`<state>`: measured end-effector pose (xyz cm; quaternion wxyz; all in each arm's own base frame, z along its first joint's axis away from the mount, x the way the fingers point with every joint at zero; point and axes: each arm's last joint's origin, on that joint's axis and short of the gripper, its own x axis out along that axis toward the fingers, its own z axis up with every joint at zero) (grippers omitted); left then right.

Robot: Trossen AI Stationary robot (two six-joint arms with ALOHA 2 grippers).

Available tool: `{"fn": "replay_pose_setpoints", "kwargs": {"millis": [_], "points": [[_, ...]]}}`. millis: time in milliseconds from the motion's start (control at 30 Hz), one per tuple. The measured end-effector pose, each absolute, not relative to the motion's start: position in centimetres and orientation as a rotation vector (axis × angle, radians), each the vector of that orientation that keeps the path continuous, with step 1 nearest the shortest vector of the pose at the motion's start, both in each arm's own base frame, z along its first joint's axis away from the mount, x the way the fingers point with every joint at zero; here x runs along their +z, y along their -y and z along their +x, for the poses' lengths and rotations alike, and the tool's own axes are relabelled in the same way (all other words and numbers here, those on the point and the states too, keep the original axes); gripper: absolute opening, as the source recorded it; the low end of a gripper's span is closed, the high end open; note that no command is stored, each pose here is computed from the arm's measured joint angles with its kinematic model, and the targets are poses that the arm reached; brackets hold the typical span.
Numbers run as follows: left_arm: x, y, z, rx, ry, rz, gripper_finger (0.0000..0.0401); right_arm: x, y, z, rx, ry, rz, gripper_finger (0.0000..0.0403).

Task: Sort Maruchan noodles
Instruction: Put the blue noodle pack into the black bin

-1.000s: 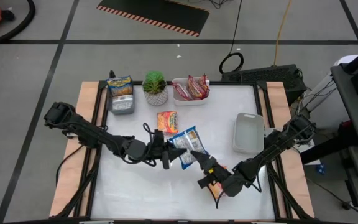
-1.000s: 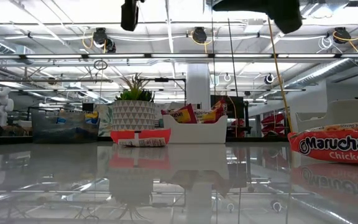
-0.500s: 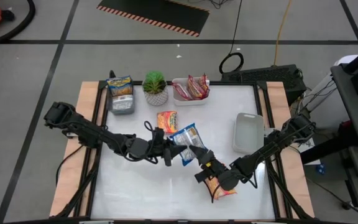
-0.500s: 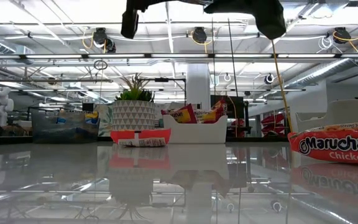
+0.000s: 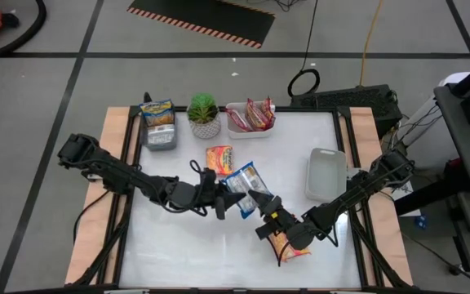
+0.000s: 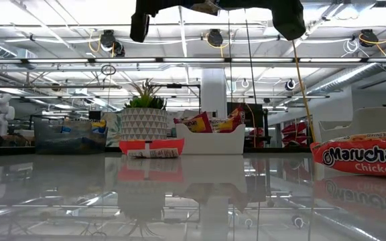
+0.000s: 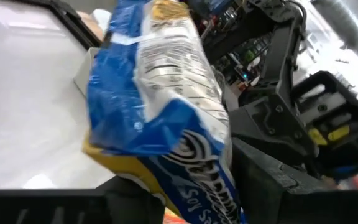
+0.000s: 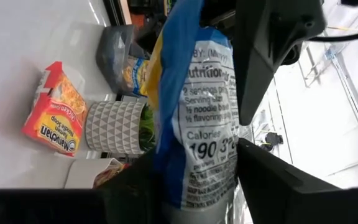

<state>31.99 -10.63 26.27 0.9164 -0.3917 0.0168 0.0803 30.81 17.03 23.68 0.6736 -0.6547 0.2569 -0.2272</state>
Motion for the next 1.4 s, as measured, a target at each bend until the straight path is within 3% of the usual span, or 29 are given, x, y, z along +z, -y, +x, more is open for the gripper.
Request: {"fn": "replay_pose_setpoints", "kwargs": {"millis": [367, 567, 700, 1033, 1400], "points": [[26.2, 10.9, 31.9, 0.148, -0.051, -0.704, 0.0329, 23.7, -17.0, 30.8, -0.526, -0.567, -1.430, 0.0137], [26.2, 11.0, 31.7, 0.153, -0.085, -0.579, 0.0381, 23.7, -17.0, 30.8, -0.528, -0.561, -1.414, 0.0127], [26.8, 10.7, 31.0, 0.151, -0.119, -0.392, 0.0396, 23.8, -17.0, 30.8, -0.542, -0.552, -1.386, 0.0127], [28.1, 10.7, 28.1, 0.179, -0.239, -0.165, 0.0400, 24.3, -17.1, 30.9, -0.562, -0.510, -1.333, 0.0126], [26.4, 15.3, 24.2, 0.024, -0.476, -0.106, 0.0400, 24.9, -16.0, 32.0, -0.525, -0.287, -0.956, 0.0125]]}}
